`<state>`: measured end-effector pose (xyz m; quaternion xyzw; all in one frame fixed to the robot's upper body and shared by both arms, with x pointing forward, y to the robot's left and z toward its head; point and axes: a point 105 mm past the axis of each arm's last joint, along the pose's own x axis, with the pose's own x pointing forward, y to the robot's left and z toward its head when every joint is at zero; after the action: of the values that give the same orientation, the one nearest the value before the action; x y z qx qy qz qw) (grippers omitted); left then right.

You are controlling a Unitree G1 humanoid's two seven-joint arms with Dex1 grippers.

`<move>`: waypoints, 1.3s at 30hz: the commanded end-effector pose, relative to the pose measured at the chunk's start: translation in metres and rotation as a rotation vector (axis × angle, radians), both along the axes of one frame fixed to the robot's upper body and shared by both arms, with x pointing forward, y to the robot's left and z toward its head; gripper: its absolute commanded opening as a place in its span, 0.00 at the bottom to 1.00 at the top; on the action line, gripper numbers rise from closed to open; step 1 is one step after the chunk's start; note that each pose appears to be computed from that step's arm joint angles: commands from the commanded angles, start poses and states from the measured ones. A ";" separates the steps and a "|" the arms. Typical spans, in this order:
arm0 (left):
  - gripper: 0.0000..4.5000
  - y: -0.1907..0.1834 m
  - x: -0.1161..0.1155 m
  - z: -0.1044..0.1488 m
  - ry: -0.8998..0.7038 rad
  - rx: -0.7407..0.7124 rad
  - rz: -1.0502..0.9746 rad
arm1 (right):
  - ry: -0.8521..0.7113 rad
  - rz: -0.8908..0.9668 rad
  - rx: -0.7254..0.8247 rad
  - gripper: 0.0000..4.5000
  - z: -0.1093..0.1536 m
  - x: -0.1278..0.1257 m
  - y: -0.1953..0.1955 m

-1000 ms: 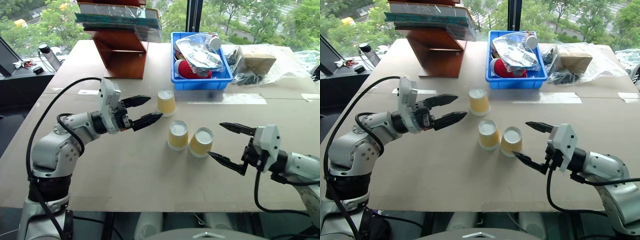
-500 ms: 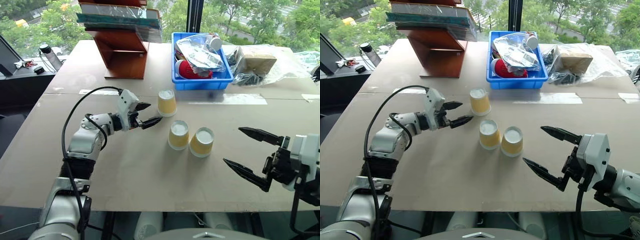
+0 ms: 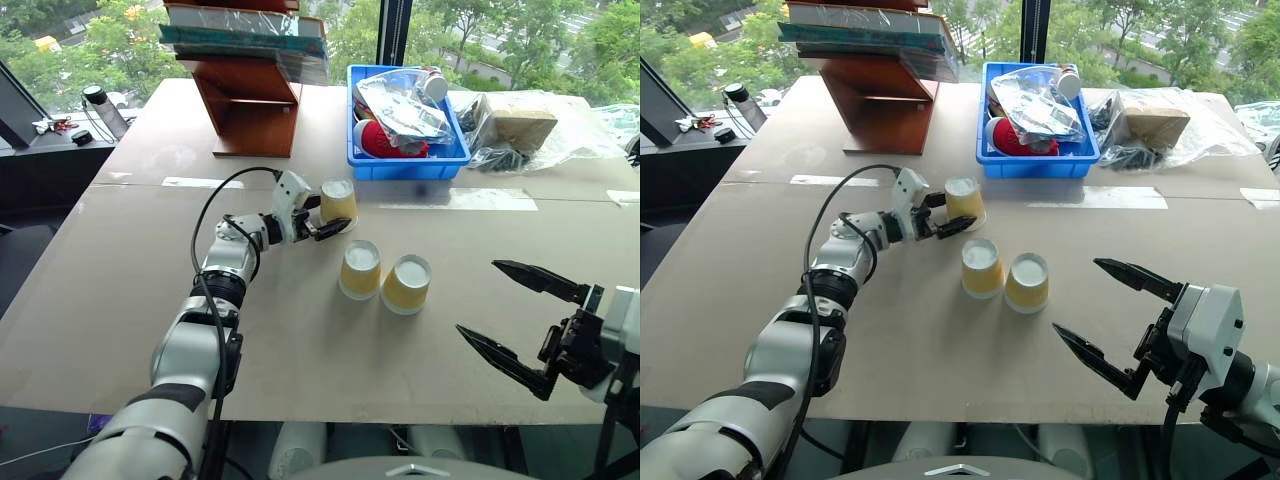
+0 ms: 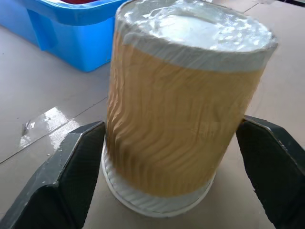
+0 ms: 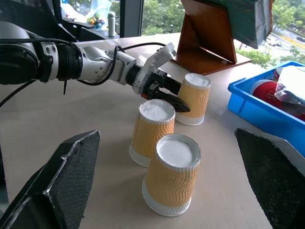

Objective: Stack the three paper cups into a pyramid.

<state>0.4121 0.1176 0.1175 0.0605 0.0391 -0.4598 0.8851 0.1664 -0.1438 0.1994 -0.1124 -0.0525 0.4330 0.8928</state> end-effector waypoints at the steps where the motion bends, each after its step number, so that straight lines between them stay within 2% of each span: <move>1: 0.68 -0.004 0.003 0.009 -0.040 -0.011 -0.013 | -0.054 -0.002 -0.015 1.00 0.010 -0.004 0.002; 4: 0.46 -0.002 0.004 0.014 -0.054 -0.031 -0.010 | -0.051 -0.010 -0.020 1.00 0.009 -0.004 0.001; 5: 0.43 0.001 0.005 0.016 -0.059 -0.034 -0.007 | -0.050 -0.011 -0.021 1.00 0.009 -0.004 0.001; 9: 0.43 0.010 0.001 0.036 -0.092 -0.091 -0.046 | -0.048 -0.013 -0.022 1.00 0.009 -0.003 0.002; 11: 0.43 0.012 -0.005 0.056 -0.106 -0.126 -0.116 | -0.045 -0.013 -0.022 1.00 0.009 -0.002 0.002; 14: 0.43 0.010 -0.034 0.094 -0.079 -0.176 -0.325 | -0.039 -0.011 -0.021 1.00 0.007 0.001 0.003; 19: 0.43 -0.004 -0.077 0.112 0.026 -0.172 -0.522 | -0.032 0.002 -0.012 1.00 0.005 0.006 0.004; 22: 0.43 -0.022 -0.096 0.112 0.042 -0.143 -0.595 | -0.027 0.006 -0.010 1.00 0.004 0.006 0.004; 27: 0.43 -0.045 -0.107 0.094 0.020 -0.082 -0.646 | -0.012 -0.005 -0.011 1.00 0.002 0.001 0.004; 39: 0.43 -0.070 -0.104 0.073 -0.018 0.032 -0.691 | 0.024 -0.071 -0.017 1.00 -0.009 -0.011 -0.005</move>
<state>0.3095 0.0514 0.1814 0.0678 0.0362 -0.7242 0.6853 0.1599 -0.1530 0.1817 -0.0998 -0.0101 0.3987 0.9116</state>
